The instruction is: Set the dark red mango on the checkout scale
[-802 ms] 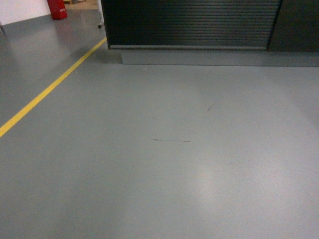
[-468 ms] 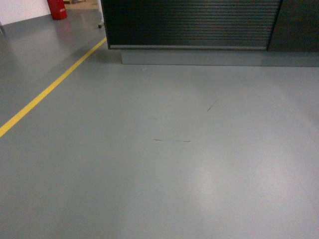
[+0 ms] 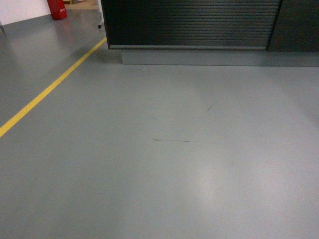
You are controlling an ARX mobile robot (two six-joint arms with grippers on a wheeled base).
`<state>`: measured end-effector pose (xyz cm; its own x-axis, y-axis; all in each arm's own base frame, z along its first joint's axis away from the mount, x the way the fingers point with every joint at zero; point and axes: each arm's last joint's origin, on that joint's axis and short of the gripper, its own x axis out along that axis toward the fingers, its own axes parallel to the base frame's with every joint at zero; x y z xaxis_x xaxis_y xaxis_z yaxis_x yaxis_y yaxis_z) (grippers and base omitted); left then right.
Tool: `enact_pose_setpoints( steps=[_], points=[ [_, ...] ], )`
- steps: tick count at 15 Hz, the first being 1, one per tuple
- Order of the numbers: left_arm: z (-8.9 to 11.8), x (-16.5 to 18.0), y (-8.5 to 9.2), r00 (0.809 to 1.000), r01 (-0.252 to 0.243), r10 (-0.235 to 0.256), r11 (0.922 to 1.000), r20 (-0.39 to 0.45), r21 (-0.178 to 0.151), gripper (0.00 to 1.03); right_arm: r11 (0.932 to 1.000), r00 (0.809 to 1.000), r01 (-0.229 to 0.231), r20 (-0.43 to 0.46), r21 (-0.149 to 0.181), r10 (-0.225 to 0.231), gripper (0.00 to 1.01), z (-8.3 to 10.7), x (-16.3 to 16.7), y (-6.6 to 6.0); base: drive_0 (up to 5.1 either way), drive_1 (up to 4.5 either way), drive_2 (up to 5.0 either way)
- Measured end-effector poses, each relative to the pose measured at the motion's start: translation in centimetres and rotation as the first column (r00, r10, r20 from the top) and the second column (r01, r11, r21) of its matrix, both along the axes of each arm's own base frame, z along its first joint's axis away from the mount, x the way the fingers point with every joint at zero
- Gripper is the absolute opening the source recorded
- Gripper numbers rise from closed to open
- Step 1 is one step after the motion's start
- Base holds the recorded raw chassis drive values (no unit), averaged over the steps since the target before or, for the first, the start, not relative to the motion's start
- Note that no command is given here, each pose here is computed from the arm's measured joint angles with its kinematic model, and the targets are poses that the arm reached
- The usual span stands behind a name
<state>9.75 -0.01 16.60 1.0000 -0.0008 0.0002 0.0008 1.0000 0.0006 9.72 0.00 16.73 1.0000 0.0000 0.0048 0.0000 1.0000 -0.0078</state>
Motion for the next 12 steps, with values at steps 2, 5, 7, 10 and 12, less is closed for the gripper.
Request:
enact_pose_setpoints(
  steps=[2,5,7,10,12],
  points=[
    [0.00,0.00,0.00,1.000,0.000,0.000,1.0000,0.000,0.000,0.98,1.0000,1.000,0.000,0.000,0.000,0.000,0.98,0.00,0.00,0.00,0.0,0.00,0.0],
    [0.00,0.00,0.00,1.000,0.000,0.000,1.0000,0.000,0.000,0.98,1.0000,1.000,0.000,0.000,0.000,0.000,0.98,0.00,0.00,0.00,0.0,0.00,0.0],
    [0.00,0.00,0.00,1.000,0.000,0.000,1.0000,0.000,0.000,0.98,1.0000,1.000,0.000,0.000,0.000,0.000,0.98,0.00,0.00,0.00,0.0,0.00,0.0],
    [0.00,0.00,0.00,1.000,0.000,0.000,1.0000,0.000,0.000,0.98,1.0000,1.000,0.000,0.000,0.000,0.000,0.98,0.00,0.00,0.00,0.0,0.00,0.0],
    [0.00,0.00,0.00,1.000,0.000,0.000,1.0000,0.000,0.000,0.98,1.0000,1.000,0.000,-0.002,0.000,0.000,0.98,-0.02,0.00,0.00,0.0,0.00,0.0]
  ],
)
